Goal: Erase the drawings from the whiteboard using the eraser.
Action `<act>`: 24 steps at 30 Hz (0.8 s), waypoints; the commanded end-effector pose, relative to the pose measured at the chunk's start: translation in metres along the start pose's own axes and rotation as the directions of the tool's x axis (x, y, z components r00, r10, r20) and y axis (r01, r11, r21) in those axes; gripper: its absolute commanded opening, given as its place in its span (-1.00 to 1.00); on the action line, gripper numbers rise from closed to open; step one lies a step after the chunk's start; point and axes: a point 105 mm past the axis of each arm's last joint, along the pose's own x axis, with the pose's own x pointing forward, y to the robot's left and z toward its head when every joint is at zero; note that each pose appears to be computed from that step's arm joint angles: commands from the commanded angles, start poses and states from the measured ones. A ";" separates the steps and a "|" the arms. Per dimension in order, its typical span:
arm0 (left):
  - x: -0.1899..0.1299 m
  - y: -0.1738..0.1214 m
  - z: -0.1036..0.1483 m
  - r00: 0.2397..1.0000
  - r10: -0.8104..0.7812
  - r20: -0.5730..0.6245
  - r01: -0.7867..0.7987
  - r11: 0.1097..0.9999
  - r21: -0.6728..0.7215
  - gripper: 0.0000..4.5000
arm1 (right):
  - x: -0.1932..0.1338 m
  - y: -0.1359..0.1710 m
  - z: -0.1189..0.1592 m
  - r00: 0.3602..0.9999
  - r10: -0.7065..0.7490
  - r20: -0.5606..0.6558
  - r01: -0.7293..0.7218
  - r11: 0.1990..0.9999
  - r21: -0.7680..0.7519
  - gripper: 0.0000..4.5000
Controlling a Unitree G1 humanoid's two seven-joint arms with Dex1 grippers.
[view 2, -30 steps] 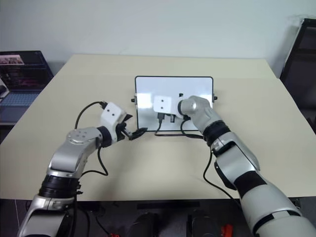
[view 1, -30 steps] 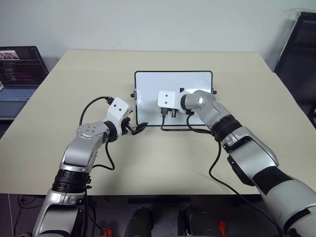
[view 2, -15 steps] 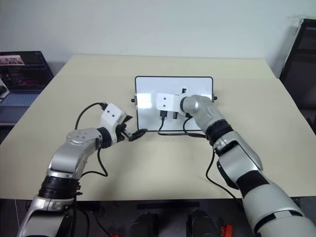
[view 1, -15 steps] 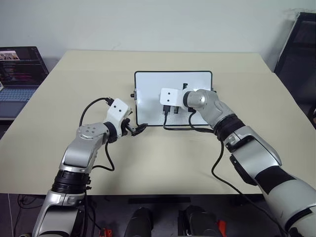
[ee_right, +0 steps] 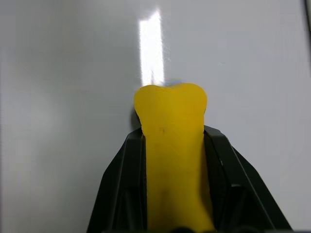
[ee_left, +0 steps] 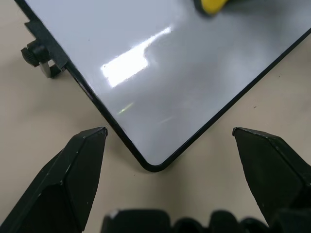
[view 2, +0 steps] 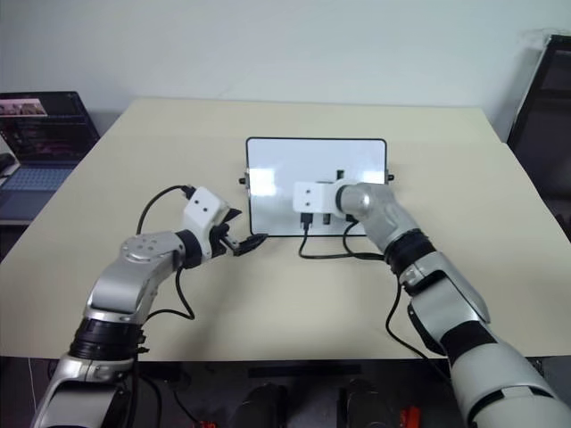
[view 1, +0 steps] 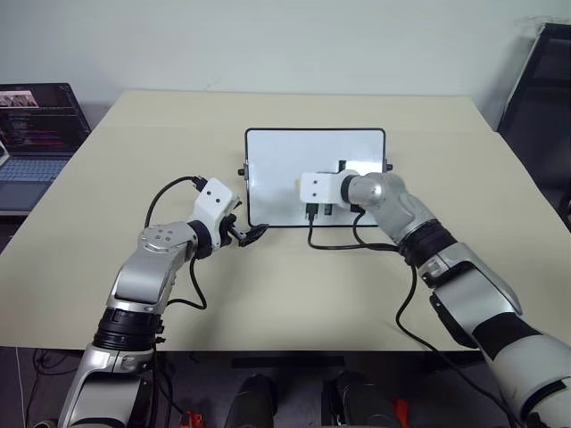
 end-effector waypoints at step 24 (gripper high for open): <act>0.009 -0.008 0.019 0.997 -0.046 0.057 0.043 0.998 0.044 1.00 | -0.004 0.016 -0.008 0.999 0.037 -0.041 -0.036 0.999 0.027 -0.49</act>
